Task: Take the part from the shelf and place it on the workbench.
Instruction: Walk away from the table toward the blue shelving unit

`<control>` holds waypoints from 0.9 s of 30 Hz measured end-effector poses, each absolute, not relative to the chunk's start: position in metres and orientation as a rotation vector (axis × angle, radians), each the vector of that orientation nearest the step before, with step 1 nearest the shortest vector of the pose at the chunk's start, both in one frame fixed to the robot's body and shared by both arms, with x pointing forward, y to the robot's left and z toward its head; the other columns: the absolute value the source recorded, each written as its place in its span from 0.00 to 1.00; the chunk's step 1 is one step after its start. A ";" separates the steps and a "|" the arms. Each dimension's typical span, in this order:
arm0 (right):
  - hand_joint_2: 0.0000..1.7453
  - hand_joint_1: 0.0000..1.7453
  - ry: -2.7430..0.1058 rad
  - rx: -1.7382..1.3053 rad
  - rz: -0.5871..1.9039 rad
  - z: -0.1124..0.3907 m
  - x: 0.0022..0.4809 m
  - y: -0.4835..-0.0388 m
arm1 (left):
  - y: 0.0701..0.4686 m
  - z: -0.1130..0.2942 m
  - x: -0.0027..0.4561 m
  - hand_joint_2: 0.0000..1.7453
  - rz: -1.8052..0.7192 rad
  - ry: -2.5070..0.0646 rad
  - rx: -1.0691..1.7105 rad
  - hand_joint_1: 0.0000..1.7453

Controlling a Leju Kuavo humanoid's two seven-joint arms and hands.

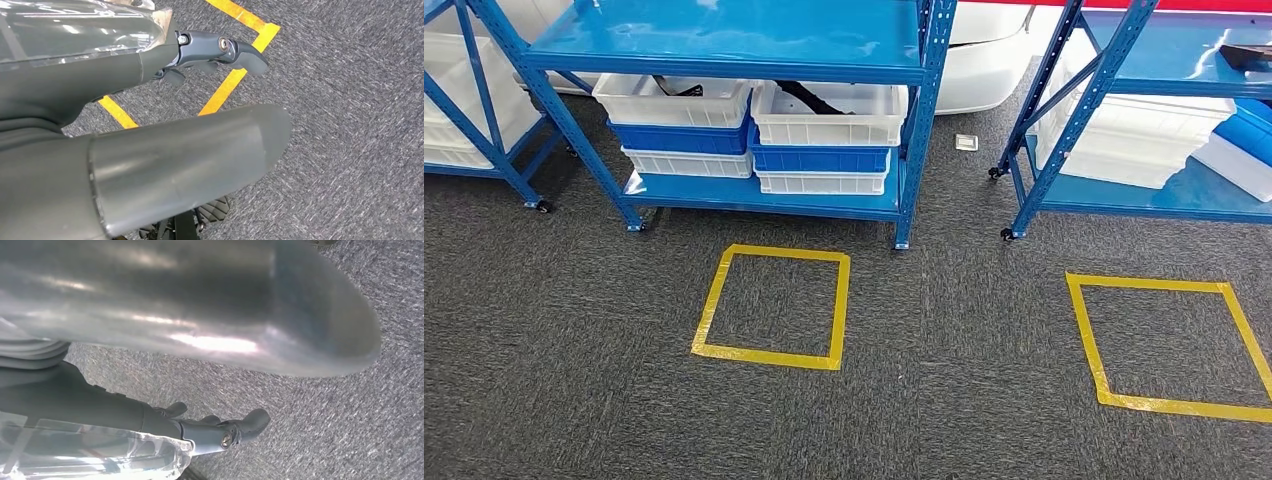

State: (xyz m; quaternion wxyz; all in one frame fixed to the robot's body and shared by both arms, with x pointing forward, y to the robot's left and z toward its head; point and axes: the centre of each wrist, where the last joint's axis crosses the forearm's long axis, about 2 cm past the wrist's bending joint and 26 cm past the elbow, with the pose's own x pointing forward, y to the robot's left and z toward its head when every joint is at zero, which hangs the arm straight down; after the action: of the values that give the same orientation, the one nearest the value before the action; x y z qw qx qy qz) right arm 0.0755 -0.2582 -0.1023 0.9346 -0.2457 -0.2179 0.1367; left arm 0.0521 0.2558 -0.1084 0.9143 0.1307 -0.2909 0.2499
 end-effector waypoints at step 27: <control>0.00 0.00 -0.443 -0.508 0.289 -0.103 0.074 -0.261 | 0.254 -0.108 0.055 0.00 0.539 -0.609 0.268 0.00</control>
State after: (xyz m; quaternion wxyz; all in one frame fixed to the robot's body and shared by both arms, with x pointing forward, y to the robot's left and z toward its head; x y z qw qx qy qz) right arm 0.0741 -0.2607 -0.1027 0.9336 -0.2482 -0.2164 0.1415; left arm 0.0553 0.2535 -0.1079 0.9098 0.1297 -0.2952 0.2614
